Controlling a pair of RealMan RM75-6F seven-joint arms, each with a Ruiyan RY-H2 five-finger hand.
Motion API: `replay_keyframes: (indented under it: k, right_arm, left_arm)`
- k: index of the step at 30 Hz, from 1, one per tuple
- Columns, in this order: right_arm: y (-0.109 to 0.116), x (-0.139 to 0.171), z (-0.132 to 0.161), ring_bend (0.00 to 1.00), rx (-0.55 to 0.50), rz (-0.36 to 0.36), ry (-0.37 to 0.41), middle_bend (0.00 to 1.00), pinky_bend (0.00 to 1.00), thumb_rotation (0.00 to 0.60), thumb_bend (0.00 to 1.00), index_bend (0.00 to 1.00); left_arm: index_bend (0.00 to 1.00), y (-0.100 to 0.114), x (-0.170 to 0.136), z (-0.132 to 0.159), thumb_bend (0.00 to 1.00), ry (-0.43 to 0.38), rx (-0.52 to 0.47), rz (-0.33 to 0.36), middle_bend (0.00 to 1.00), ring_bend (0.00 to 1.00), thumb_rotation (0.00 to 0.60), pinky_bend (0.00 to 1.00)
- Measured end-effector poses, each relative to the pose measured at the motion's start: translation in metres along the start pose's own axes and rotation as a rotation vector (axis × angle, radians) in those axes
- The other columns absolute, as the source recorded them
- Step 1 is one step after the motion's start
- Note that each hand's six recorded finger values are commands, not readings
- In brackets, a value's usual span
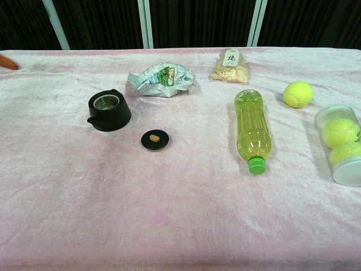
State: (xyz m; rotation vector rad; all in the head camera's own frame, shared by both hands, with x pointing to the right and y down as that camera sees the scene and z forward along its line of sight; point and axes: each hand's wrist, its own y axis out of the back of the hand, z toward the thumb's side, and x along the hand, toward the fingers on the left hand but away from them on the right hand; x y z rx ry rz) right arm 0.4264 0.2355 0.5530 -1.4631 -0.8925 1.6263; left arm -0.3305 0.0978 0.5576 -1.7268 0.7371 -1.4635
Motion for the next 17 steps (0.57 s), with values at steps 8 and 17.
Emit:
replay_keyframes:
  k: [8,17]
  right_arm:
    - [0.000,0.000,0.000,0.25,0.000,-0.007,0.002,0.10,0.21,0.600,0.04,0.19]
    - [0.000,-0.001,0.002,0.25,-0.009,-0.010,0.001,0.10,0.21,0.600,0.04,0.19]
  left_arm:
    - [0.21,-0.031,-0.080,-0.067,0.07,0.091,-0.032,0.016,0.07,0.00,0.600,0.00]
    - [0.20,-0.044,-0.114,-0.105,0.07,0.048,-0.068,0.093,0.06,0.00,0.600,0.00]
